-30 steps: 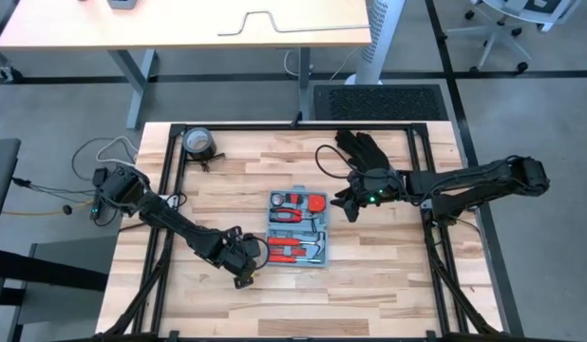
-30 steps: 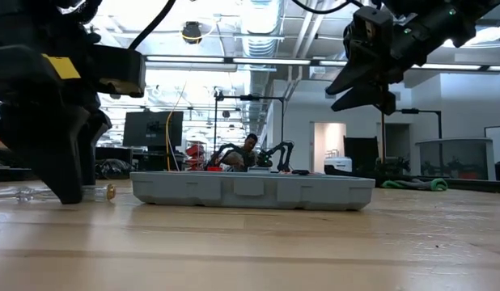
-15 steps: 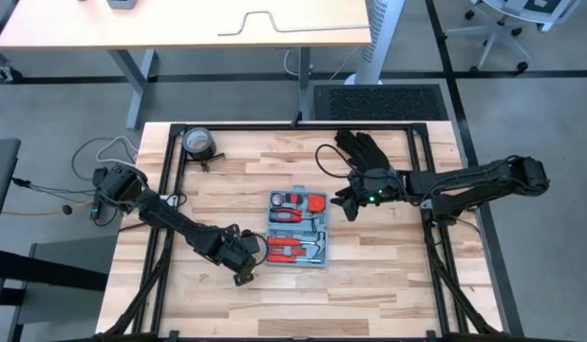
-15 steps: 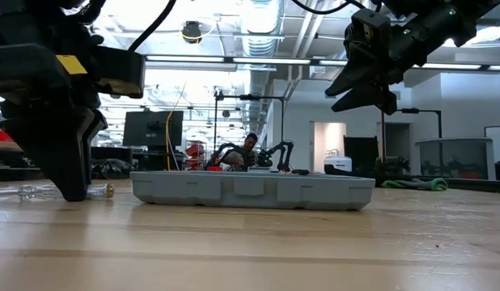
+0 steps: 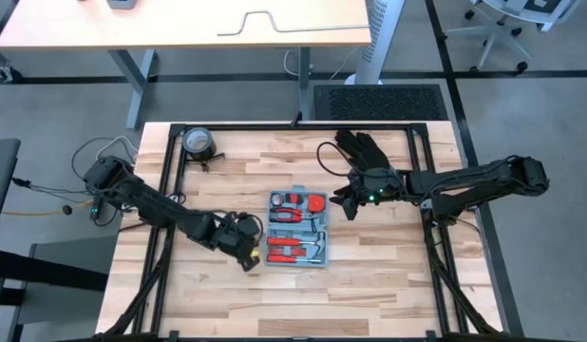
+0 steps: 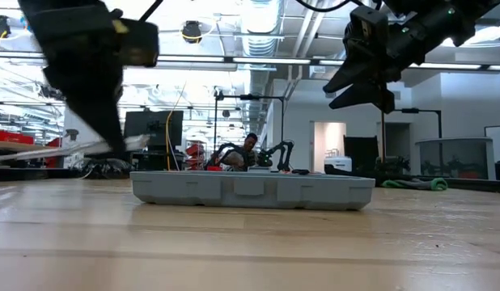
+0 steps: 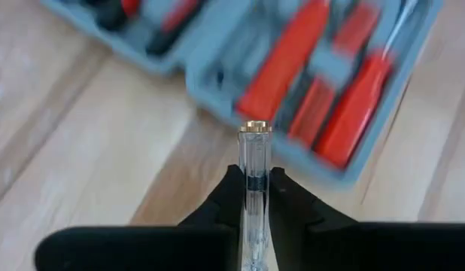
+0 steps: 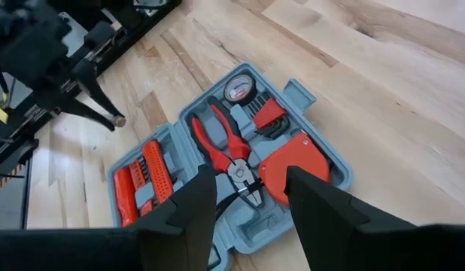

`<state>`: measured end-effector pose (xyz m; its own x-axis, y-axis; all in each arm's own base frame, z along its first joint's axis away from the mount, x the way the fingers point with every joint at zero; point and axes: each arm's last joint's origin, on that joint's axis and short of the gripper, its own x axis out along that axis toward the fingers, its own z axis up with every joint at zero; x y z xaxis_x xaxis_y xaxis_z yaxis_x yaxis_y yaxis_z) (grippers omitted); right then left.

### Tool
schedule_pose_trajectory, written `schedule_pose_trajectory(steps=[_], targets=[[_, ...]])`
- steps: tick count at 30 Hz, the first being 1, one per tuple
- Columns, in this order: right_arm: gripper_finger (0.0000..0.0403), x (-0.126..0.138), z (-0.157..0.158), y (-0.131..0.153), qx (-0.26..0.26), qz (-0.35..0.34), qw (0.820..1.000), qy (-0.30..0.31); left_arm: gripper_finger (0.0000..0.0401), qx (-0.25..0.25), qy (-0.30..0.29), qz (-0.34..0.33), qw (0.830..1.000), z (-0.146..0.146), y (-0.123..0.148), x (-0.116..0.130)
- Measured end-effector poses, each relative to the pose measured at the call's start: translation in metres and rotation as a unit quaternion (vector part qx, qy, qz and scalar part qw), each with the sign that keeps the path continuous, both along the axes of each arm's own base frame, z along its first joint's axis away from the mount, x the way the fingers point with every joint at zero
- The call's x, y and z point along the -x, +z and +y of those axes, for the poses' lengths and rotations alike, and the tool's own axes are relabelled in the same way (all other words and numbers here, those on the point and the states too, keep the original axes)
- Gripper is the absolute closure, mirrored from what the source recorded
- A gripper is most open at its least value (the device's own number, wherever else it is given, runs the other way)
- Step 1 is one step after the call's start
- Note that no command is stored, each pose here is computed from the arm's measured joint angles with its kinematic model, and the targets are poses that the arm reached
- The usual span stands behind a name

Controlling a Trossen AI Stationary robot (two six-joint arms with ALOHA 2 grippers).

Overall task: Prefit tool cases
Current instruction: Put the transparent screwdriver into the gray toolbox

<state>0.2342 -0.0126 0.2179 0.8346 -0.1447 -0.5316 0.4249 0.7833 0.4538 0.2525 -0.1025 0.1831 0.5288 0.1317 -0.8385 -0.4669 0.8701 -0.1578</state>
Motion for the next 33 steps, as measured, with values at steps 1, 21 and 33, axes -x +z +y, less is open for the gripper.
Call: schedule_pose_trajectory(steps=[1,21,33], targets=[[0.0234,0.000,0.000,0.000,0.000,-0.002,1.000,0.000,0.0372,0.004,0.014,-0.017,1.000,0.003,0.003,-0.002],[0.0234,-0.001,0.016,-0.002,0.019,0.003,1.000,-0.012,0.0372,0.158,0.295,-0.312,0.889,0.046,-0.002,-0.076],[0.0234,-0.015,0.046,-0.030,-0.008,0.043,0.999,0.004,0.0362,0.244,0.313,-0.324,0.859,0.039,-0.041,-0.097]])
